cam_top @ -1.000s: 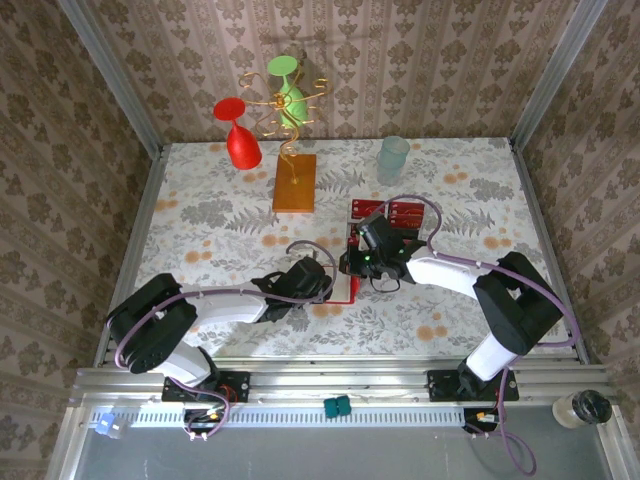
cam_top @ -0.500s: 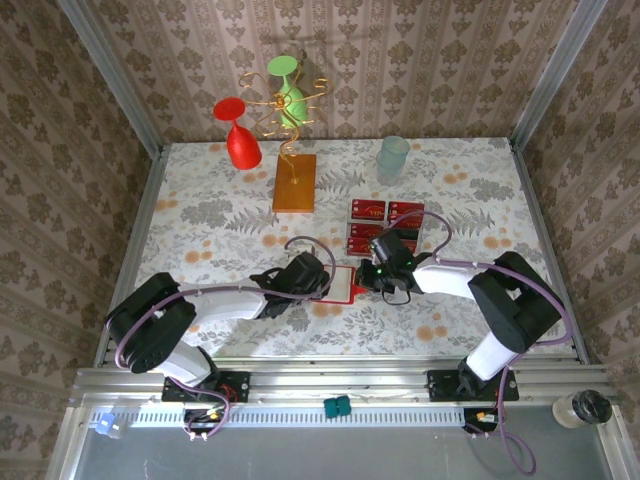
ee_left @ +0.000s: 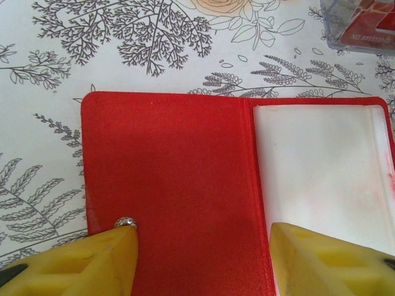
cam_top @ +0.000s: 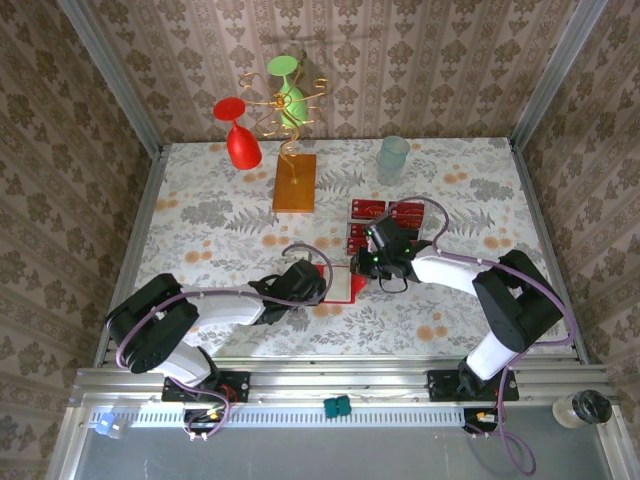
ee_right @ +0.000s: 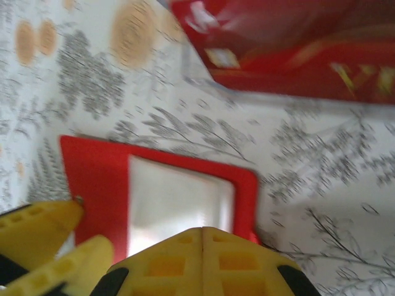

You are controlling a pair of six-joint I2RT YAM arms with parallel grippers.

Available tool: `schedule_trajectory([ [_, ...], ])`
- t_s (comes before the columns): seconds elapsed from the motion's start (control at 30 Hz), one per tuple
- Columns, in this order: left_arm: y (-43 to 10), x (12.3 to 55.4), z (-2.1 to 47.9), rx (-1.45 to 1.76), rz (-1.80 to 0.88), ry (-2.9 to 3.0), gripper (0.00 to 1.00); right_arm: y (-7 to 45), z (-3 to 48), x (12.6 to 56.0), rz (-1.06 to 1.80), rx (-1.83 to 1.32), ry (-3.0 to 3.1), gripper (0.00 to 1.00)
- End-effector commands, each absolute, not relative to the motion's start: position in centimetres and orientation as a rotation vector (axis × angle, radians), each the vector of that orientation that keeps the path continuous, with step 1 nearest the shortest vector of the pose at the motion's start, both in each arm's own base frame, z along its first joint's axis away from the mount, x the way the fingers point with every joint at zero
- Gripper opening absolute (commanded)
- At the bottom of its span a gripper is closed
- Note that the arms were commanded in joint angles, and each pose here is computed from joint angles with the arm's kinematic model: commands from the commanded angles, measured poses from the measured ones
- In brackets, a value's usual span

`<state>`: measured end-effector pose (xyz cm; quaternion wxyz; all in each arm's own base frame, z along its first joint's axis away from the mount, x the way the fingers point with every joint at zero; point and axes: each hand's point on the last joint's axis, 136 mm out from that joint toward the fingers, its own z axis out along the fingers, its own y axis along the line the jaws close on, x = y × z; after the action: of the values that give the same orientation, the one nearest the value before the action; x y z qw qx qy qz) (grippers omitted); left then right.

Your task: Put the credit cards into the card holder

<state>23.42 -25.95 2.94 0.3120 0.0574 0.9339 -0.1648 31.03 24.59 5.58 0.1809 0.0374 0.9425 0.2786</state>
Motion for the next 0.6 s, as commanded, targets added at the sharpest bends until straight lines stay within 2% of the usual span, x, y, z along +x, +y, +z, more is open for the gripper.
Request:
schedule_trajectory([
  [0.0, -25.8, 23.2, 3.0, 0.13, -0.435, 2.455, 0.59, 25.6, 6.0, 31.2, 0.764, 0.027, 2.683, 0.04],
  [0.2, -25.7, 23.2, 2.9, 0.136, -0.428, 2.456, 0.59, 27.1, 4.9, 31.0, 0.747, -0.016, 2.732, 0.04],
  [0.57, -26.0, 23.3, 3.2, 0.161, -0.426, 2.45, 0.62, 26.6, 1.9, 31.0, 0.665, -0.028, 2.803, 0.04],
])
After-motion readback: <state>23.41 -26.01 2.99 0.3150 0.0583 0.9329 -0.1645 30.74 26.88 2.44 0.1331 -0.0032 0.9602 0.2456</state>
